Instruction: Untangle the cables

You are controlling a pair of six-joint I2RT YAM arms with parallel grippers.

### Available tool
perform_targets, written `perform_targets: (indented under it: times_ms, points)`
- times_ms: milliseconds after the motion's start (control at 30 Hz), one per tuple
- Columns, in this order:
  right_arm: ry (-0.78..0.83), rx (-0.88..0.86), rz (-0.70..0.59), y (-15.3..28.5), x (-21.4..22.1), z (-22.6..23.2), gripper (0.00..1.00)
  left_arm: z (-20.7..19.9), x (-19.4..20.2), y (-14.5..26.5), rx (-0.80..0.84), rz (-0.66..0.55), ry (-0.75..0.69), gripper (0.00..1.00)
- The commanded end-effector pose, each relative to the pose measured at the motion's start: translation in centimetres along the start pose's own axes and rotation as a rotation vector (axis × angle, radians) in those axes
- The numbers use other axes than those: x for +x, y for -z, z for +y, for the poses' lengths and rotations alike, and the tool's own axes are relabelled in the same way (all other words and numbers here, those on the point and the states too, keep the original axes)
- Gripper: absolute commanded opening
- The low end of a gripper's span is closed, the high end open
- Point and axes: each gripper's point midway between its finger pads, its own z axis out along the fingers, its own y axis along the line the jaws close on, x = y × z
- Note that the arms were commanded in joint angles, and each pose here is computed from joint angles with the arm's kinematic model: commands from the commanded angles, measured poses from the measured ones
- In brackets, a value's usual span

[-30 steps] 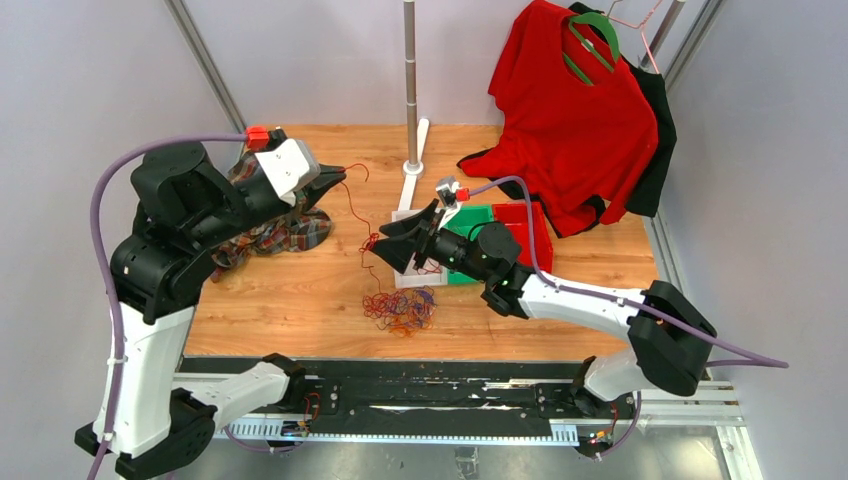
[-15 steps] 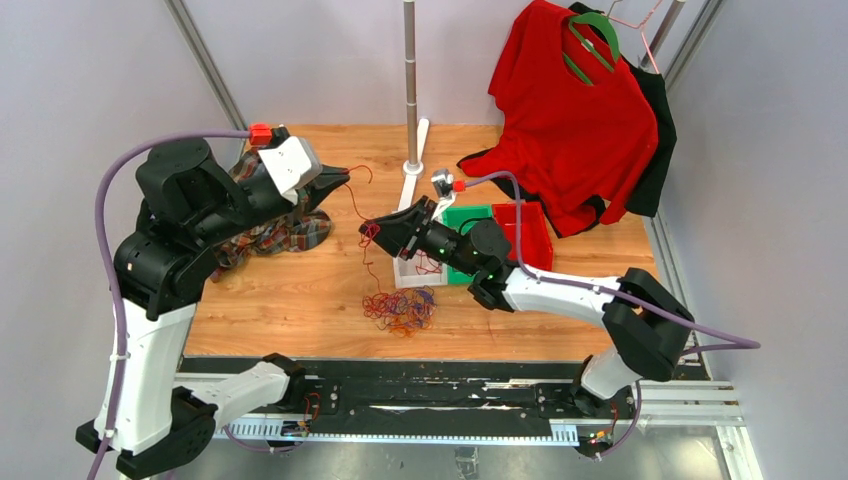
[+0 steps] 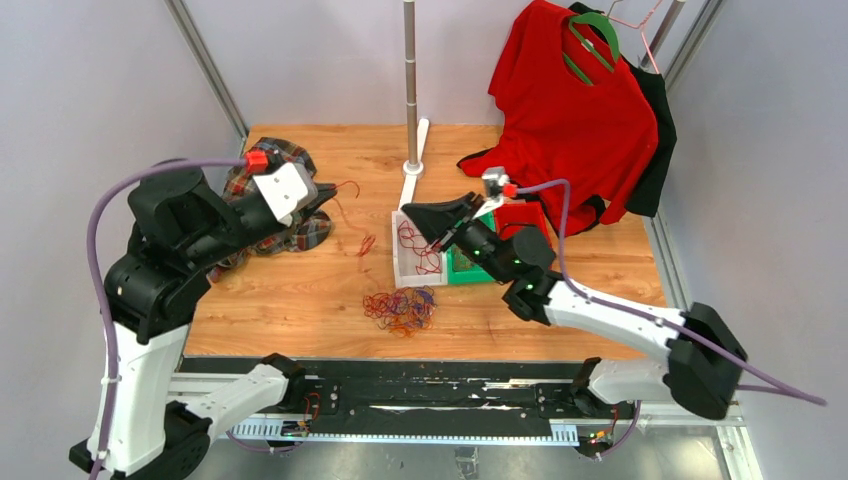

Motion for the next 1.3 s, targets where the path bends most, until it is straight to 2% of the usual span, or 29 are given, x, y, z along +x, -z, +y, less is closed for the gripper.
perform_targets:
  times_ms: [0, 133, 267, 400, 467, 667, 933, 1267]
  points:
    - [0.164, 0.16, -0.049, 2.0, -2.9, -2.7, 0.01, 0.2, 2.6, 1.6, -0.07, 0.079, -0.081, 0.0]
    - [0.193, 0.157, -0.022, 2.3, -3.0, -2.4, 0.01, 0.6, 5.1, 2.6, -0.134, 0.152, -0.123, 0.0]
    - [0.191, 0.084, 0.051, 1.8, -1.1, -1.3, 0.03, 0.3, 4.7, 2.7, -0.141, 0.115, -0.12, 0.0]
    - [0.194, 0.003, 0.107, 1.5, 2.1, 0.8, 0.47, 0.6, 4.1, 2.6, -0.142, 0.107, -0.111, 0.01]
    - [0.19, -0.032, 0.123, 1.3, 3.2, 2.2, 0.54, 0.8, 4.0, 2.4, -0.145, 0.108, -0.111, 0.0]
    - [0.2, -0.069, 0.196, 0.0, 6.8, 4.7, 0.54, 0.7, 4.0, 2.2, -0.139, 0.105, -0.097, 0.0]
    - [0.154, -0.095, 0.224, -2.2, 8.6, 5.3, 0.51, 0.5, 3.7, 2.2, -0.13, 0.093, -0.085, 0.0]
    - [0.121, -0.062, 0.243, -4.3, 9.8, 4.9, 0.33, 0.4, 3.1, 2.2, -0.12, 0.075, -0.069, 0.0]
